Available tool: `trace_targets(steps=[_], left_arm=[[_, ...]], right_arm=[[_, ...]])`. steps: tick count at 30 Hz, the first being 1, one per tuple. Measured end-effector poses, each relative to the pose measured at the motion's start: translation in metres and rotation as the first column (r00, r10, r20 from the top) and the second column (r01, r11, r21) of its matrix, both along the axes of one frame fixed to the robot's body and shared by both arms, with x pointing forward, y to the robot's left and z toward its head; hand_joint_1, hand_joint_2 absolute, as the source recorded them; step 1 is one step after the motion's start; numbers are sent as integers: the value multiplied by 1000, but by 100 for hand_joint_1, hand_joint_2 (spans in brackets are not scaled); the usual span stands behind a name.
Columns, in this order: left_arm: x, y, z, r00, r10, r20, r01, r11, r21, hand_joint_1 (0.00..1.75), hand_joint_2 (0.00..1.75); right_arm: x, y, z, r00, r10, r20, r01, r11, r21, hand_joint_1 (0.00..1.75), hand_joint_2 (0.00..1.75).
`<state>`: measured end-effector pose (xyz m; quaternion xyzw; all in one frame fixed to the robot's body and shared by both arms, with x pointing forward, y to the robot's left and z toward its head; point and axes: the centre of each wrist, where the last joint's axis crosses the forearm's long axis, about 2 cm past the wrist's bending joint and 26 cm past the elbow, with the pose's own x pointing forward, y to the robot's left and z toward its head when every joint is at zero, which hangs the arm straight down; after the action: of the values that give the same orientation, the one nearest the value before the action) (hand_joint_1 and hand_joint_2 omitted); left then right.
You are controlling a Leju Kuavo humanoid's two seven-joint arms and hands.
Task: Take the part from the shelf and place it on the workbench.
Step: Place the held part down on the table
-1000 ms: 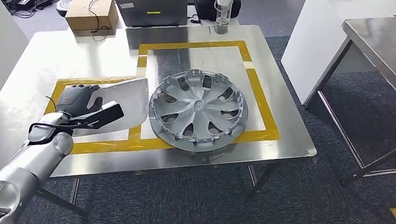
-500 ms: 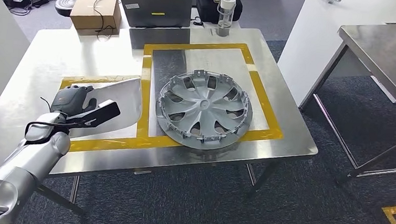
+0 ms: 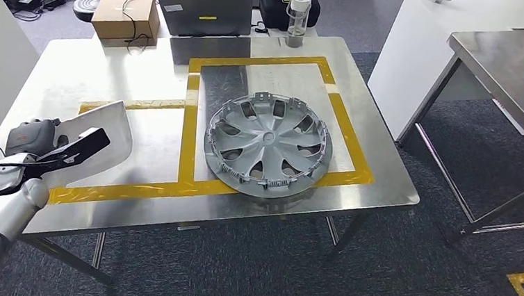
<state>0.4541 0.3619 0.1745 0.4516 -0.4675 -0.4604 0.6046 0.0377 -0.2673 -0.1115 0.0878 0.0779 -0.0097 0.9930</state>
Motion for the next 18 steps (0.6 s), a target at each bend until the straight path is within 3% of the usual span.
trace_targets(steps=[9,13,14,18], left_arm=[[-4,19,-2,999,30,22,-30,1000,-5,175,175],[-5,22,-3,999,35,21,-35,999,-6,0,175],[-5,23,-3,999,35,24,-35,999,-5,0,175],[-5,23,-2,999,32,43,-32,999,2,0,0]], right_arm=[[0,-2,0,1000,8,0,-8,1000,-4,0,0],[0,-2,0,1000,9,1,-9,1000,-4,0,0],[1,-2,0,1000,9,1,-9,1000,-4,0,0],[1,-2,0,1000,14,1,-14,1000,-2,0,0]])
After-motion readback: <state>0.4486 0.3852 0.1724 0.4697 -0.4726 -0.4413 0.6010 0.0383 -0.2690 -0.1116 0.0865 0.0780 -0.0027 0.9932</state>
